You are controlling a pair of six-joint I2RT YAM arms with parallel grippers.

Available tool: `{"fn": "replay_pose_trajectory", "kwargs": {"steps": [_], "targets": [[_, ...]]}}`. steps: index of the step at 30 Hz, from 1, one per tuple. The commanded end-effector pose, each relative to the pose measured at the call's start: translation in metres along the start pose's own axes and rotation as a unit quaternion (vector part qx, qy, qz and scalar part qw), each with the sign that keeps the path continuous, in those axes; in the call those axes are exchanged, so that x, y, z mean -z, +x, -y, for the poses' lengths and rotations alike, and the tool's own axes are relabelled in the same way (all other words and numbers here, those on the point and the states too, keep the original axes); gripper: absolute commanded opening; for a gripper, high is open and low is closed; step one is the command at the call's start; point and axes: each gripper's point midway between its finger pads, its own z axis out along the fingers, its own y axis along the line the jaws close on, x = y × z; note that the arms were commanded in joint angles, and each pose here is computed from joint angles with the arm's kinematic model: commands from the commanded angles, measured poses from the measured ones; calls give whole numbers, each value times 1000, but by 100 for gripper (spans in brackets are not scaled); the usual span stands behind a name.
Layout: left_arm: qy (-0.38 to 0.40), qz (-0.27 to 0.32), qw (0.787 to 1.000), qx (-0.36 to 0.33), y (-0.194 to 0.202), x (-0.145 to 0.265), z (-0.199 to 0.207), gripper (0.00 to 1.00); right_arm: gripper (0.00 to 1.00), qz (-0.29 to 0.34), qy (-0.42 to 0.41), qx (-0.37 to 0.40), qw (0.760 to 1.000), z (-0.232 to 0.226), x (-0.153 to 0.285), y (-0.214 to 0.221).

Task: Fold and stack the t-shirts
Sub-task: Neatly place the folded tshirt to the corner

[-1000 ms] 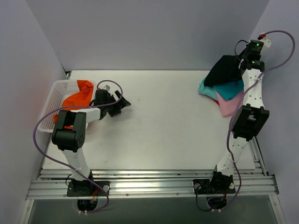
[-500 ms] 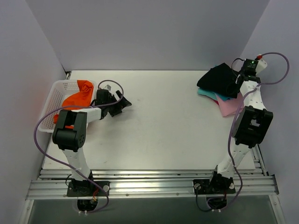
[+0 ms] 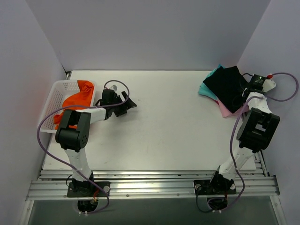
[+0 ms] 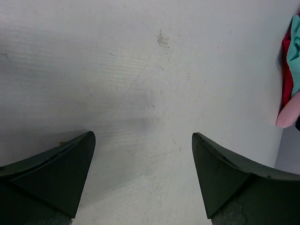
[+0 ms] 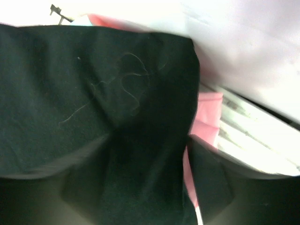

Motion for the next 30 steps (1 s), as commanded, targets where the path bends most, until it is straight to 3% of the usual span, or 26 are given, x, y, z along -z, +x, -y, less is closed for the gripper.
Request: {"fn": "replay_pose_trajectory", "kwargs": {"steps": [1, 4, 7, 11, 18, 21, 25, 30], "targets": [[-42, -33, 999, -1, 22, -3, -25, 95, 67, 25, -2, -23, 999, 0, 6, -16], [-43, -28, 999, -3, 20, -1, -24, 95, 92, 23, -5, -23, 999, -4, 5, -16], [-42, -29, 999, -5, 20, -1, -23, 95, 100, 42, -9, -19, 999, -13, 17, -31], [-43, -26, 999, -6, 18, 1, -23, 95, 100, 94, -9, -11, 995, -27, 57, -58], [-44, -13, 999, -10, 12, 9, -18, 95, 100, 210, -43, -16, 977, -49, 205, -92], [-42, -9, 999, -13, 9, 14, -14, 95, 100, 215, -72, -7, 974, -54, 246, -79], [-41, -3, 999, -19, 6, 23, -10, 95, 100, 176, -110, 11, 978, -61, 269, -46], [-48, 23, 998, -44, -7, 50, 3, 95, 100, 127, -138, 86, 978, -72, 288, 39]]}}
